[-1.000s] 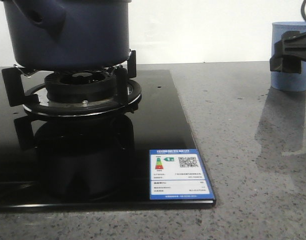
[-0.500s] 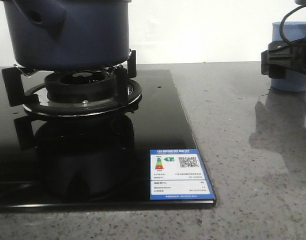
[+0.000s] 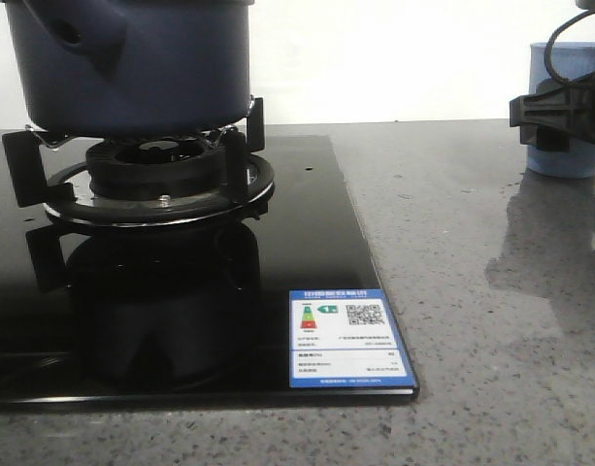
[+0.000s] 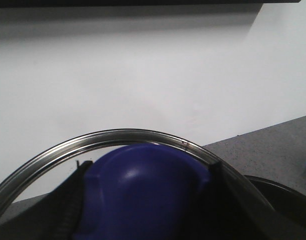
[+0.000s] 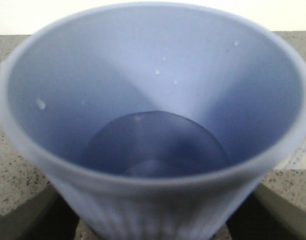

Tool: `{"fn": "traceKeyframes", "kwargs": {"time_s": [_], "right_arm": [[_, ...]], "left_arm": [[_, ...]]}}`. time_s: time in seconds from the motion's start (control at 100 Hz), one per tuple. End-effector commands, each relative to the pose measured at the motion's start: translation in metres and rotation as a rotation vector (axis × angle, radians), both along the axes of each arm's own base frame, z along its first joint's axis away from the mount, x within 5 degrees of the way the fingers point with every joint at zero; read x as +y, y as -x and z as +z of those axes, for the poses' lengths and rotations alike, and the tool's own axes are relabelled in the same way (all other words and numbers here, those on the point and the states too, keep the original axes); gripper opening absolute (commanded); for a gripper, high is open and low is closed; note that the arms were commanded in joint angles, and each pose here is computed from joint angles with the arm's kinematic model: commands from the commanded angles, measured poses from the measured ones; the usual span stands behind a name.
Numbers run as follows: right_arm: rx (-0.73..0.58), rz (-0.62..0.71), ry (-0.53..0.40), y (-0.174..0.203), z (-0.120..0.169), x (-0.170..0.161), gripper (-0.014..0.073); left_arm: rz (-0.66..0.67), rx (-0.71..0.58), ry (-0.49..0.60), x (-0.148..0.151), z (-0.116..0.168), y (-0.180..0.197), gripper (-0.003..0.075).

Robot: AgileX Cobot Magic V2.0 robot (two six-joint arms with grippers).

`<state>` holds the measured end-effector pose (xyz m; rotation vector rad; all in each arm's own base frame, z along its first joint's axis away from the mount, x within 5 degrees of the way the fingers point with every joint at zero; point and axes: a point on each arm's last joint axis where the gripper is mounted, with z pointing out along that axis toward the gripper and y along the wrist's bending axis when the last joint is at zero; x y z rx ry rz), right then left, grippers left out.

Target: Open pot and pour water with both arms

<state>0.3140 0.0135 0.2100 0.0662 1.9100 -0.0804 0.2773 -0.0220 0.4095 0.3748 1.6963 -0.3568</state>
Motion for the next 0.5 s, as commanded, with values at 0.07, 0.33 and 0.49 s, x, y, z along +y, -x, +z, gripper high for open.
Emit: {"fn": "traceKeyframes", "kwargs": {"time_s": [0.07, 0.33, 0.49], "right_arm": [[-0.209, 0.016, 0.049, 0.005, 0.048, -0.001, 0.0393], [-0.216, 0.224, 0.164, 0.018, 0.091, 0.024, 0.0393], [-0.175, 0.322, 0.148, 0.015, 0.127, 0.048, 0.0394]], "left_arm": [[0.026, -0.077, 0.071, 0.001, 0.024, 0.010, 0.0316], [0.034, -0.079, 0.071, 0.002, 0.024, 0.010, 0.0316], [0.038, -0.080, 0.071, 0.002, 0.025, 0.010, 0.0316]]}}
